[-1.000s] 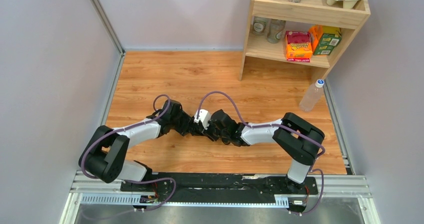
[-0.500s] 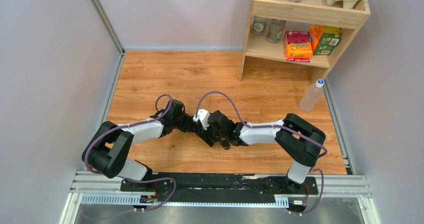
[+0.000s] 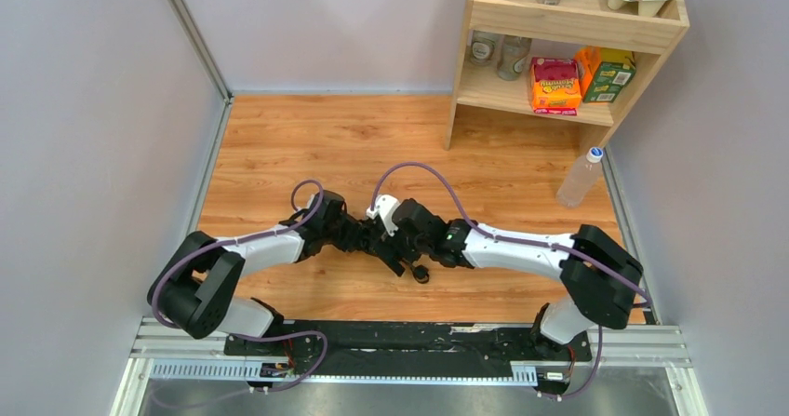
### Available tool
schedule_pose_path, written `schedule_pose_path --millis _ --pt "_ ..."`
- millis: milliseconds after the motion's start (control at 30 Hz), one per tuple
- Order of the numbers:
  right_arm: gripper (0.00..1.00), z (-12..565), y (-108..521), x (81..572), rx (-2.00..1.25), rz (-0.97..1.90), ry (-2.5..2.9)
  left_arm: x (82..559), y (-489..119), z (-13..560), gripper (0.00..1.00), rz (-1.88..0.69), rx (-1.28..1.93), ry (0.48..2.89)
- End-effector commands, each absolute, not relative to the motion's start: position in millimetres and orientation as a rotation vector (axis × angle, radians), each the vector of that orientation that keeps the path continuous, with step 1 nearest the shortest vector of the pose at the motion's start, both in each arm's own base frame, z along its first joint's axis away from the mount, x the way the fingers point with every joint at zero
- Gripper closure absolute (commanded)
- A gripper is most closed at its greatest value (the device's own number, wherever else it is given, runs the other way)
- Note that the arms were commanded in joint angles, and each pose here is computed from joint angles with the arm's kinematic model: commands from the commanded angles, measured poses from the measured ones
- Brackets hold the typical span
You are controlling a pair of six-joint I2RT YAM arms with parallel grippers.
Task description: Put away the umbrella
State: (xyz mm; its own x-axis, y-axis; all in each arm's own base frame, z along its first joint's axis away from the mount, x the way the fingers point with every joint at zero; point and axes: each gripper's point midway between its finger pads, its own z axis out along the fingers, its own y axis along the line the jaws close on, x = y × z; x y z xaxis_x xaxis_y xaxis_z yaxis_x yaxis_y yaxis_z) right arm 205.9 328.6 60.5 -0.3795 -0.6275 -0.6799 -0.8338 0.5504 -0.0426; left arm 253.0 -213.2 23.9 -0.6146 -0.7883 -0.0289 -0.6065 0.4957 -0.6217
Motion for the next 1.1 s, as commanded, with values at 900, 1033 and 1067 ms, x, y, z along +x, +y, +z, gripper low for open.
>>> schedule_pose_path --millis 900,1033,1067 --pt "0.61 30 395 225 -1.026 0.269 2.084 160 -162 -33 1.0 -0.216 -1.282 2.761" --pt "1.0 7 383 213 -1.029 0.33 2.13 161 -159 -31 1.0 -0.207 -1.276 2.729" --pt "1.0 2 380 209 -1.04 0.344 2.141 162 -160 -30 1.0 -0.227 -1.27 2.718"
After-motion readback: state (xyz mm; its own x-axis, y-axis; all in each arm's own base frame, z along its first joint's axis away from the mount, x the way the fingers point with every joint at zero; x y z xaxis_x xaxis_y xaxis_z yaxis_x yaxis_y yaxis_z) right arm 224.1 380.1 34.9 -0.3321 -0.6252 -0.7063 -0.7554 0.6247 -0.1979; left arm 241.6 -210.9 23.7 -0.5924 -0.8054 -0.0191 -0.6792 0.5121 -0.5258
